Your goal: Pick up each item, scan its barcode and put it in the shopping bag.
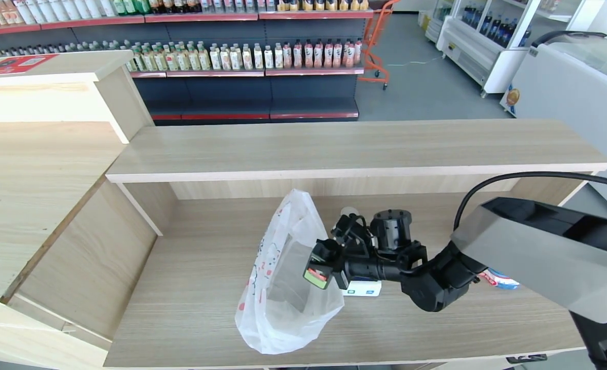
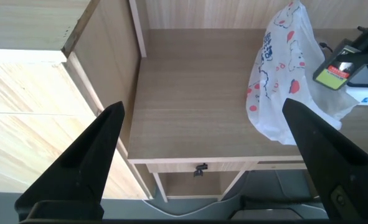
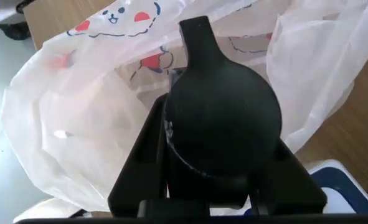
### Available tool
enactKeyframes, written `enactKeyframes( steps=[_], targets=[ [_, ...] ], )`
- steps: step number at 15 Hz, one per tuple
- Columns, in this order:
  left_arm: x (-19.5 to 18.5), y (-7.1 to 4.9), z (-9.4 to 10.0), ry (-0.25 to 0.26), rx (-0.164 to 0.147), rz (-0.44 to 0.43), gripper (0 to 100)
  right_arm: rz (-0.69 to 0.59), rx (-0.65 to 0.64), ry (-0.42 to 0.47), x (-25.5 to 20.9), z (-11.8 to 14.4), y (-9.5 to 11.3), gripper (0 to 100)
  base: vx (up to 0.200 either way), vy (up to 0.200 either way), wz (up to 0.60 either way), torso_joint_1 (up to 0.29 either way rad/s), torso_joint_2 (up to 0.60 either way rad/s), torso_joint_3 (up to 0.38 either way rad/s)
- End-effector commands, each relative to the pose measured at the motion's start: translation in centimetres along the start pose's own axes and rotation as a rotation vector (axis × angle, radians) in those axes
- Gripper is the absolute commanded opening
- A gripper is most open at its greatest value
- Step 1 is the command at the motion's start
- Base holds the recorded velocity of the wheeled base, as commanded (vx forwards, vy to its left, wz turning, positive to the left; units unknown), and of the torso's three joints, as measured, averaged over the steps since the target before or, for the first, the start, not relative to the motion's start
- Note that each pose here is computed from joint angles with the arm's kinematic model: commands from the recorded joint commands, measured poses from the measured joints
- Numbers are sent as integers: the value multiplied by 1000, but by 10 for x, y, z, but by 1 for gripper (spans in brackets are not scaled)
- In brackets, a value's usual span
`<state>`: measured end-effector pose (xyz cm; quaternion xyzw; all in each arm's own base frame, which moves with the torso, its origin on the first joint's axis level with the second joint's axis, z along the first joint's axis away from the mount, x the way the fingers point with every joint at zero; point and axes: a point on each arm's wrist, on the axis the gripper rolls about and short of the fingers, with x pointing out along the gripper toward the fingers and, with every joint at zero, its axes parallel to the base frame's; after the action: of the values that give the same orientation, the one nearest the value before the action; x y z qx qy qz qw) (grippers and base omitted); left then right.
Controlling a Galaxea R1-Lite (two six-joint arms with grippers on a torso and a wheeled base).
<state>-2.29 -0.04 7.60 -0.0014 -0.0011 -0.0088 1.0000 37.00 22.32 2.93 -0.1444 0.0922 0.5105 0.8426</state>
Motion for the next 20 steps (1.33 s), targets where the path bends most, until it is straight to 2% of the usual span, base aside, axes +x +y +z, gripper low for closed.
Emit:
enactKeyframes(
  steps=[1, 7, 8, 11, 15, 18, 20],
  targets=[
    [0, 0, 0, -1, 0, -1, 100, 26, -34, 43, 14, -24, 6, 0, 0, 0, 0, 0, 0, 0],
    [0, 0, 0, -1, 0, -1, 100, 32, -114, 32, 27, -31, 5, 0, 0, 0, 0, 0, 0, 0],
    [0, 0, 0, -1, 0, -1, 100, 29, -115, 20, 29, -28, 3, 100, 0, 0, 0, 0, 0, 0],
    [0, 0, 0, -1, 0, -1, 100, 20, -33, 4, 22, -13, 1, 100, 0, 0, 0, 0, 0, 0],
    [0, 0, 0, -1, 0, -1, 100, -4, 252, -53, -1, 33, -7, 100, 0, 0, 0, 0, 0, 0],
    [0, 0, 0, -1, 0, 1, 100, -49, 369, -36, -32, 46, -20, 100, 0, 0, 0, 0, 0, 0],
    [0, 0, 0, -1, 0, -1, 100, -59, 441, -31, -55, 60, -16, 100, 0, 0, 0, 0, 0, 0]
  ],
)
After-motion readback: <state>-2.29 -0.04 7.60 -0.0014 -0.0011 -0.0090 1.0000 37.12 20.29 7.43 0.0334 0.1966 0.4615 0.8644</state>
